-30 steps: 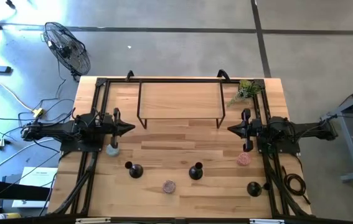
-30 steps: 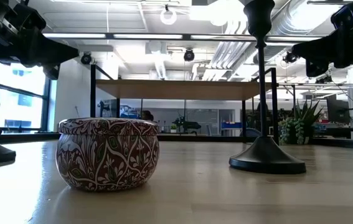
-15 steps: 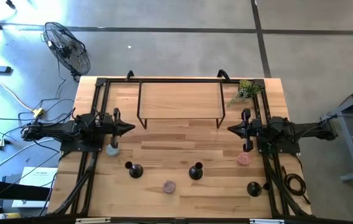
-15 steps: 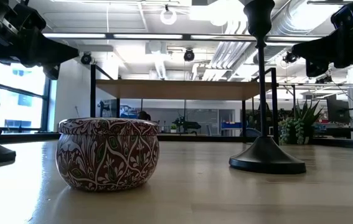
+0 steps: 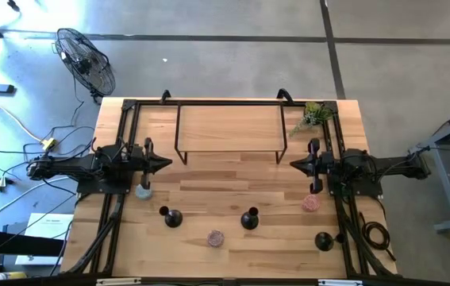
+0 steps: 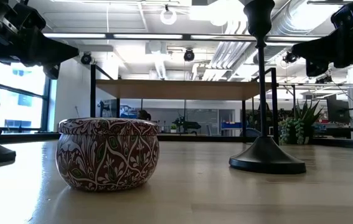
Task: Pick & Place candle stick holders
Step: Put the left black candle holder on the shelf
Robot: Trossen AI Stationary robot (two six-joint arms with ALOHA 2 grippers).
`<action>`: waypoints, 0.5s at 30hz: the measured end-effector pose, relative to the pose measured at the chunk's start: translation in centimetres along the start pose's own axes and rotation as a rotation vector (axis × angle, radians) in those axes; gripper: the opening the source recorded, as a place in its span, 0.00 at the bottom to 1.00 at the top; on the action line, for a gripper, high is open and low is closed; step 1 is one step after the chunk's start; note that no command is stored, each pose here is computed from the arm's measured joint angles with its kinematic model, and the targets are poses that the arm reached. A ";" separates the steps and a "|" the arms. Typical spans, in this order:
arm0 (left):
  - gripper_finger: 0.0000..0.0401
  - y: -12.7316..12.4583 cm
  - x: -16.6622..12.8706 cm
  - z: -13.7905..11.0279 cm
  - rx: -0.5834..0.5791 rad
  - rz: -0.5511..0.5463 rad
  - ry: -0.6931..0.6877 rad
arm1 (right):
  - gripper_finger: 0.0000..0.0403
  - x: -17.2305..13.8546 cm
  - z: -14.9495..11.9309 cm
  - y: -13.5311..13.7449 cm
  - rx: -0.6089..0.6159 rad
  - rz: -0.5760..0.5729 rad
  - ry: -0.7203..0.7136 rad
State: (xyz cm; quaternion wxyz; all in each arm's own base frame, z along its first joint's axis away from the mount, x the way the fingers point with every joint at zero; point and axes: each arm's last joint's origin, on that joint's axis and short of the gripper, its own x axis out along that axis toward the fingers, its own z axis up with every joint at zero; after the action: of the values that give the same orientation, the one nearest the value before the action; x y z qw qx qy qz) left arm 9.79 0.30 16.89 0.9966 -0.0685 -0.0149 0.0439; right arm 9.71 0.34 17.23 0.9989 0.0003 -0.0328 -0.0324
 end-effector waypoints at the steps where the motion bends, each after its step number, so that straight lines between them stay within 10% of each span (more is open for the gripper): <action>1: 0.00 0.0 0.0 0.0 -0.001 0.000 0.002 | 0.00 0.0 0.2 -0.1 0.007 -0.018 -0.018; 15: 0.14 0.1 -0.3 1.1 0.001 0.087 -0.008 | 0.06 0.0 0.5 0.1 0.031 0.035 -0.052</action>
State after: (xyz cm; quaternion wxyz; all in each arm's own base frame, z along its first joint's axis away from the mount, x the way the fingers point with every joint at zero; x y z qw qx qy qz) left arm 9.46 0.55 18.00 0.9937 -0.0685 -0.0158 0.0873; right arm 9.67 0.43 17.75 0.9980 0.0143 -0.0593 -0.0145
